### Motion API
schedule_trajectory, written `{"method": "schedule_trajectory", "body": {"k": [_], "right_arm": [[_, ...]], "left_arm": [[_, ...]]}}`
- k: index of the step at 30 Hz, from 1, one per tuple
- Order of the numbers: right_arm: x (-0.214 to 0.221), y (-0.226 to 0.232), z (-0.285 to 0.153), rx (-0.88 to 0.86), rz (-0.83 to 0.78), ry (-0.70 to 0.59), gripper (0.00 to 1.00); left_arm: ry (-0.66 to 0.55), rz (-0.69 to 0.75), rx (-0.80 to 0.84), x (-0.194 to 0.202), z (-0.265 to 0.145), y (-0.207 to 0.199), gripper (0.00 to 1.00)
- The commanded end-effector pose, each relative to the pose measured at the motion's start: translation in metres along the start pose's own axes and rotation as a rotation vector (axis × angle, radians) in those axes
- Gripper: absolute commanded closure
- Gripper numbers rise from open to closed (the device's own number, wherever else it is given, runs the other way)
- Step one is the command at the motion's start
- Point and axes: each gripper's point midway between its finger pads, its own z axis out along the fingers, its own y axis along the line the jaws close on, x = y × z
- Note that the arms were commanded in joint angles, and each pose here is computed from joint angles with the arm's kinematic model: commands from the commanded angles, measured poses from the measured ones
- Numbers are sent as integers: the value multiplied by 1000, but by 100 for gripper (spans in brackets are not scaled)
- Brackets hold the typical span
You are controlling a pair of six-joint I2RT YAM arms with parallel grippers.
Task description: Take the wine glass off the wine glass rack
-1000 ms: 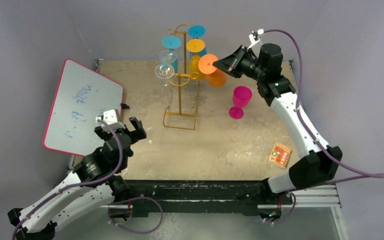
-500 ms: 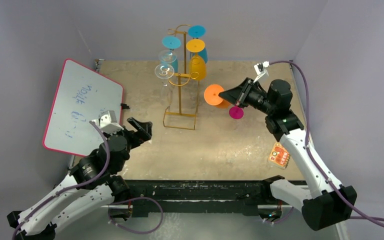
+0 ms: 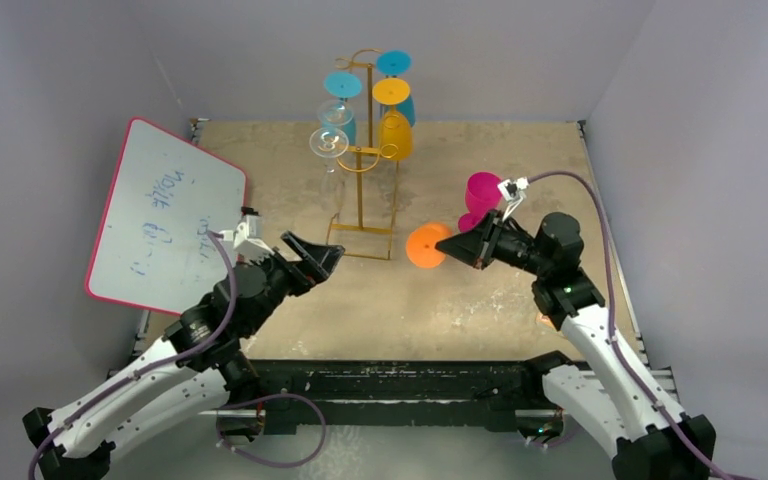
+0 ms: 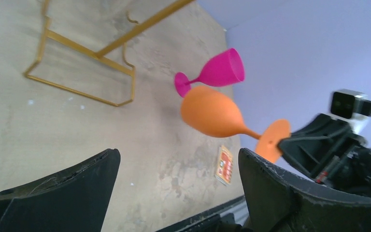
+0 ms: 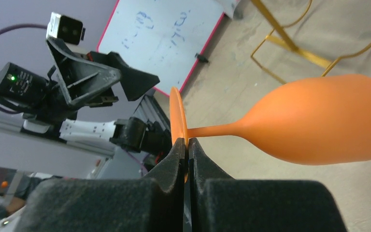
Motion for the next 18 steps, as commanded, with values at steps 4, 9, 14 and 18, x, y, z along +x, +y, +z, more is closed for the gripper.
{"method": "schedule_trajectory", "body": {"k": [4,9,14,18], "right_arm": [[20,13,5,-155,91,67,100],[25,17,10,-187,97,108,100],[33,17,14,-205,111,154,100],[35,22,16,-224,109,163,100]], "left_arm": [[159,-79,359,36,5,-67,11],[297,-74,482,67,13,-93,29],[341,-77,559,76,17,-110,39],[356,-80,581,80,19,-113,50]]}}
